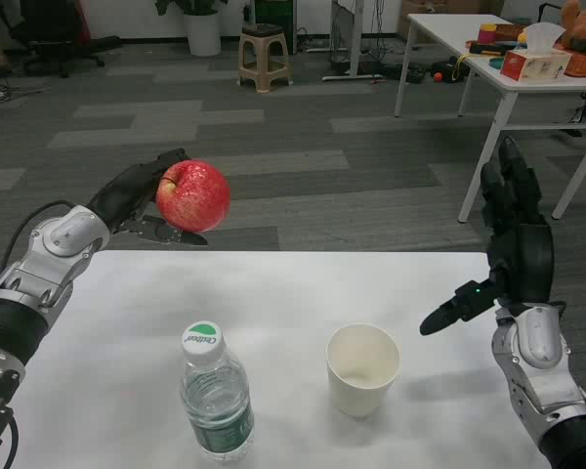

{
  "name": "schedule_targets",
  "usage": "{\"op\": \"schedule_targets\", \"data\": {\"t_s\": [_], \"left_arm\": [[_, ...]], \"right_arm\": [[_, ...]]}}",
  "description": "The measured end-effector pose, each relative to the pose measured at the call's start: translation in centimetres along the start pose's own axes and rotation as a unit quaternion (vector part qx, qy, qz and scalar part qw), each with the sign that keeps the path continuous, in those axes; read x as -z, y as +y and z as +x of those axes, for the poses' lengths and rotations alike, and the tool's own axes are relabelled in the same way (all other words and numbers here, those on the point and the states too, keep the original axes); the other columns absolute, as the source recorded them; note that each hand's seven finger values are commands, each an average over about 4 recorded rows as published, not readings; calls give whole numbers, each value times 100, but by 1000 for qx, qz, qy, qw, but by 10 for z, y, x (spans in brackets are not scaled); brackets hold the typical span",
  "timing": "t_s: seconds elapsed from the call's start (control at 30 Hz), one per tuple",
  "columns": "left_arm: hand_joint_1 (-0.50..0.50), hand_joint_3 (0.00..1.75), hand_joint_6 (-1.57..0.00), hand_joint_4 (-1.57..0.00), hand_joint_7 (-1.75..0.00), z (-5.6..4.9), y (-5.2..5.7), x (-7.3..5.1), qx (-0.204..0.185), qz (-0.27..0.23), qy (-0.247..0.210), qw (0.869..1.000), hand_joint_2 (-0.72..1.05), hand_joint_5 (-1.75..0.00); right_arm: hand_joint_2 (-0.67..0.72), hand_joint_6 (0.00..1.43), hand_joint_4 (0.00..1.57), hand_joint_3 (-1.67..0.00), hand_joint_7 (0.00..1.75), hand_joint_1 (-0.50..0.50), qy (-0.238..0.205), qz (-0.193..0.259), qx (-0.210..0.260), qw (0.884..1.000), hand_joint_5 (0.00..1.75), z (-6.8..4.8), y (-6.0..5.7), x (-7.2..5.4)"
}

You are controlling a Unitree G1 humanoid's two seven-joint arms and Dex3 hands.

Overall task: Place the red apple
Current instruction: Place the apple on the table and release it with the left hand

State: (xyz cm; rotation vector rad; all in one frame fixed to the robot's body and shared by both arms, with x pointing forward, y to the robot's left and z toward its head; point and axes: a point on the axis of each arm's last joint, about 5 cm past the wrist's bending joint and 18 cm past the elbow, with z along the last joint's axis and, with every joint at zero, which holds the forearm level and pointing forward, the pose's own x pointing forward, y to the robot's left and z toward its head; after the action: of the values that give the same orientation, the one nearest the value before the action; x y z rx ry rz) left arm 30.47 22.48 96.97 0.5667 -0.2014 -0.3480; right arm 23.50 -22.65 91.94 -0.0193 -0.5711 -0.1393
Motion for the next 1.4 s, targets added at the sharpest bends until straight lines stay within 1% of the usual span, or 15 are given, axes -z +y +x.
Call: {"op": "schedule_targets", "data": {"t_s": [0.1,0.2,0.8,0.97,1.07,1.17,1.4], "left_arm": [[-43,9,-131,-29,-168,-3,-1,3,-1,-2,4,1000,105,-144],[-43,9,-131,-28,-168,-6,-3,6,0,-5,10,1000,105,-144],[-43,9,-131,-30,-168,-6,-3,6,0,-5,11,1000,105,-144],[-43,9,-131,-30,-168,-8,-4,8,2,-6,15,1000,105,-144],[-43,9,-131,-30,-168,-13,-6,12,8,-9,23,1000,105,-144],[-43,9,-132,-30,-168,-20,-8,18,19,-14,32,999,105,-144],[-43,9,-134,-31,-168,-38,-4,27,41,-17,52,998,105,-144]], "right_arm": [[72,0,0,0,0,-42,4,0,-4,1000,0,-1,1,1],[72,0,0,0,0,-42,8,0,-7,1000,0,-2,2,2],[72,0,0,0,0,-42,10,0,-9,1000,0,-3,3,3],[72,0,0,0,0,-42,11,0,-9,1000,0,-3,3,3],[72,0,0,0,0,-42,11,-1,-9,1000,0,-3,3,3],[72,0,0,0,0,-42,13,-1,-10,1000,0,-3,3,4],[72,0,0,0,0,-42,18,-3,-11,1000,0,-5,3,5]]}}
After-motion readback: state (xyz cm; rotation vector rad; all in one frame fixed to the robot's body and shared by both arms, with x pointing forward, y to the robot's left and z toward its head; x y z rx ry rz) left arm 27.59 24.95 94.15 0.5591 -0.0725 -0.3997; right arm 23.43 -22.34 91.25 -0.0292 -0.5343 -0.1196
